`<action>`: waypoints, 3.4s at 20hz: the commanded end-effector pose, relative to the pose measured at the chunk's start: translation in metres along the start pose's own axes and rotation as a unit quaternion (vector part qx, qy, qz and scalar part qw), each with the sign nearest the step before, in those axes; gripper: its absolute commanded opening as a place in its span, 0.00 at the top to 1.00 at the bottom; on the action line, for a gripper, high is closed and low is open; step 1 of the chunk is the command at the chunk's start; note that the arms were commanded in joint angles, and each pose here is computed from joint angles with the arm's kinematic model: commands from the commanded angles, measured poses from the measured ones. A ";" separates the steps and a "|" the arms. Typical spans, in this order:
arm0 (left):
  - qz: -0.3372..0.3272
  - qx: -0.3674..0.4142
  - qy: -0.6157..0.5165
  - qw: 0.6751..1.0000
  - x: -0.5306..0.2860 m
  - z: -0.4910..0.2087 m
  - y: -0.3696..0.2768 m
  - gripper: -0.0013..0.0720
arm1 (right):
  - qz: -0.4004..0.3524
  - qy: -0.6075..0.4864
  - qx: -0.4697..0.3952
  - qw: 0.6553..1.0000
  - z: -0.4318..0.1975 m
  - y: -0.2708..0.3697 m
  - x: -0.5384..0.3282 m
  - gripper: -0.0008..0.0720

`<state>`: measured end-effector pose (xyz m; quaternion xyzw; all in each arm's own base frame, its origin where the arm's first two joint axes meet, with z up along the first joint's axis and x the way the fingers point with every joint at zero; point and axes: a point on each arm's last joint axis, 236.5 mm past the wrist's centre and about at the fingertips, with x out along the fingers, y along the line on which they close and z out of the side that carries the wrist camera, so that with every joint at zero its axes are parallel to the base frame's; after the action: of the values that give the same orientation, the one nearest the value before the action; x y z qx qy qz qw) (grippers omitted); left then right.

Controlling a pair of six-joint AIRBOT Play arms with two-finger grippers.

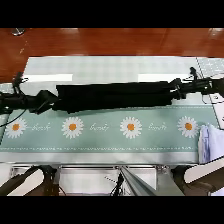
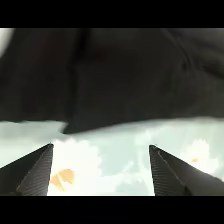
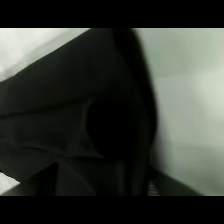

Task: Fold the shirts.

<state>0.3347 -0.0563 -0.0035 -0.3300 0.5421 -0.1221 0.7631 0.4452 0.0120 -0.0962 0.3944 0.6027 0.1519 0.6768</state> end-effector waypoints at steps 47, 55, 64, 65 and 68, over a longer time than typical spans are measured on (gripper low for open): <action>-0.020 0.217 -0.186 0.958 -0.140 0.015 -0.160 0.94 | 0.077 -0.016 -0.323 0.943 -0.175 0.333 0.045 0.95; -0.039 0.105 -0.178 0.978 -0.097 -0.115 -0.080 0.94 | 0.085 0.023 -0.284 0.955 -0.145 0.340 0.172 0.95; -0.037 0.082 -0.190 0.978 -0.086 -0.101 -0.070 0.94 | 0.147 0.108 -0.282 0.942 -0.194 0.359 0.180 0.14; -0.036 0.079 -0.190 0.978 -0.085 -0.099 -0.069 0.94 | 0.148 0.141 -0.289 0.935 -0.204 0.355 0.169 0.14; -0.031 0.070 -0.182 0.980 -0.079 -0.096 -0.065 0.94 | 0.103 0.175 -0.290 0.935 -0.181 0.325 0.108 0.14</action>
<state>0.2227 -0.1006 0.0817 -0.3037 0.3729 -0.1281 0.8674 0.4062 0.4022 0.0544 0.2409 0.5560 0.4484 0.6571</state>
